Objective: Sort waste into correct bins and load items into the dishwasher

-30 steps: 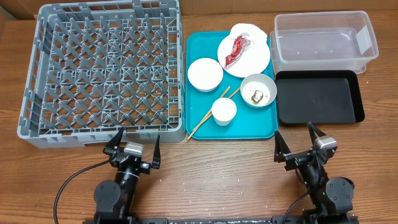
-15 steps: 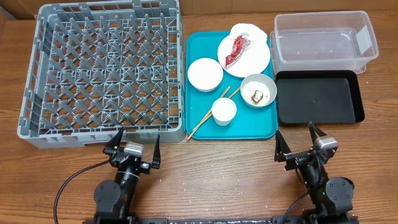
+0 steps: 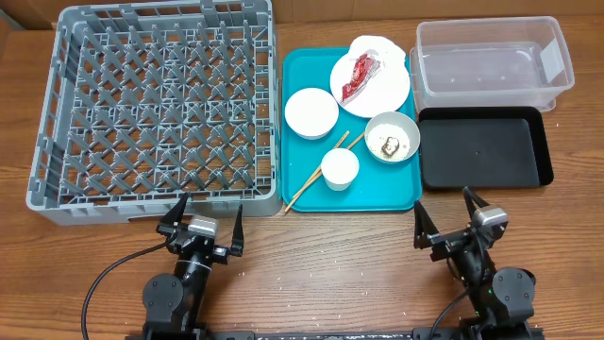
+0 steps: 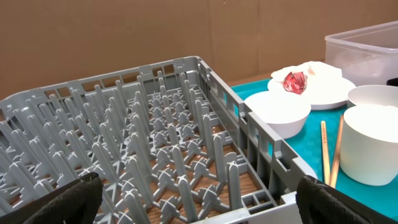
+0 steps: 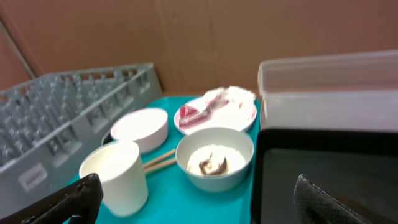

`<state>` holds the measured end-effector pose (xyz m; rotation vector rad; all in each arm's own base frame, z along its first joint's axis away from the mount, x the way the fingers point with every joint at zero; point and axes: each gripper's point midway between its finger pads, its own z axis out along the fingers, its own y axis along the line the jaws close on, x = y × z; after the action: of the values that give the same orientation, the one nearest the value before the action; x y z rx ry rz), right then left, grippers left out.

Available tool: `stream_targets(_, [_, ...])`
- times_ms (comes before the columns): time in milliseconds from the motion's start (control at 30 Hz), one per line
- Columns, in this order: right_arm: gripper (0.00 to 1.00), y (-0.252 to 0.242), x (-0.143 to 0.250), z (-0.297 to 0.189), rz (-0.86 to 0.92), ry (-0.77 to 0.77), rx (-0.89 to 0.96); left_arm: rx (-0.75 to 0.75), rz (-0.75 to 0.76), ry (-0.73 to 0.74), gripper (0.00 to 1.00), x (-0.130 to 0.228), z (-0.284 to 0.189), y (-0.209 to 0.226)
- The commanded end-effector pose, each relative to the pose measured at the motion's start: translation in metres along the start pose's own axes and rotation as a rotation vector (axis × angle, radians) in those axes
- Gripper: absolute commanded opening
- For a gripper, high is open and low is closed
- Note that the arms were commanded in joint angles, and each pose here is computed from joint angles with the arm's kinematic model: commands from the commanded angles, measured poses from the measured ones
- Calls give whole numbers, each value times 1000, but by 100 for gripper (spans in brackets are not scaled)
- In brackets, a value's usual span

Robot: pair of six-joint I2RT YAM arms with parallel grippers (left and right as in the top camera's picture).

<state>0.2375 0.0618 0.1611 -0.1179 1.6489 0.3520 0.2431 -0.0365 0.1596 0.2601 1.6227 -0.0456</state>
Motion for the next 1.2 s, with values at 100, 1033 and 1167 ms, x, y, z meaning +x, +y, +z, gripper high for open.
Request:
stream_targets(100, [100,11,-38,-11,-7,-40,-28,-14,12,-5,100,1,0,3])
stream_targets(1033, [100,43,-156,156,144,549,-166,-14,12,-5,100,1,0,3])
stream_targets(1167, [100,52,-138,196,165,679,-184,-14,12,-5,100,1,0,3])
